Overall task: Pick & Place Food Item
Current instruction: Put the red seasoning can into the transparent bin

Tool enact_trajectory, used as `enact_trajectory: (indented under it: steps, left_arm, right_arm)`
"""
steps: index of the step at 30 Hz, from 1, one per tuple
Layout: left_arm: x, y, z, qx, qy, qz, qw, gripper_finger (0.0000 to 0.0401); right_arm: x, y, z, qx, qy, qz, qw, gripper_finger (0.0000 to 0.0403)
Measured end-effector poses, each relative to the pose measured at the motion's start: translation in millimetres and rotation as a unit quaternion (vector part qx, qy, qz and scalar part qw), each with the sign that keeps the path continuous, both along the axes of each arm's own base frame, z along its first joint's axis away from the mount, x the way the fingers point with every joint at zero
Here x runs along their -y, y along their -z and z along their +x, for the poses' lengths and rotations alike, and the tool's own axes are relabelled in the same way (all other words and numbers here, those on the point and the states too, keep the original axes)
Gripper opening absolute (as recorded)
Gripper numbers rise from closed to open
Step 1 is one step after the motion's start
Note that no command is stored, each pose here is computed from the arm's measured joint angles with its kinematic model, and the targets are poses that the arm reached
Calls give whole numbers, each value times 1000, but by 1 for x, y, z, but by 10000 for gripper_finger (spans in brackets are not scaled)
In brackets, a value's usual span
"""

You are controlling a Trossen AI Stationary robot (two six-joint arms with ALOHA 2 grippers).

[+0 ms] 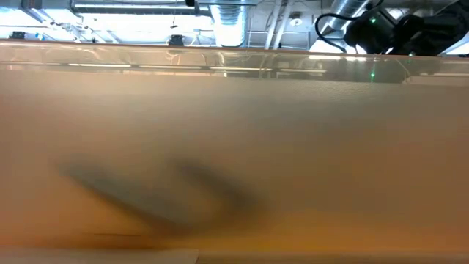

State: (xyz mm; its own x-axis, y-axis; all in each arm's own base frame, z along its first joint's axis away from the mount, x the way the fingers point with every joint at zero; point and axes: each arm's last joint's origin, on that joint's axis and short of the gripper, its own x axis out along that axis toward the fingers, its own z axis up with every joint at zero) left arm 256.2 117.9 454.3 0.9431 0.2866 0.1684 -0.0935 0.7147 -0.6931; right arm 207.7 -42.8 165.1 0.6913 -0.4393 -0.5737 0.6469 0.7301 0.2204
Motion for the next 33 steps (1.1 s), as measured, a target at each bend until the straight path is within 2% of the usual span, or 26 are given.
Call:
enact_trajectory:
  steps: [10,20,33]
  left_arm:
    - [6,0,3,-3,10,9,1000,333]
    - [5,0,3,-3,10,9,1000,333]
    - [8,0,4,-3,14,9,1000,333]
  right_arm:
    - [-1,-2,2,7,-21,-12,1000,246]
    - [-4,-7,5,37,-32,1,999,249]
    - [-23,-6,7,55,-47,37,997,240]
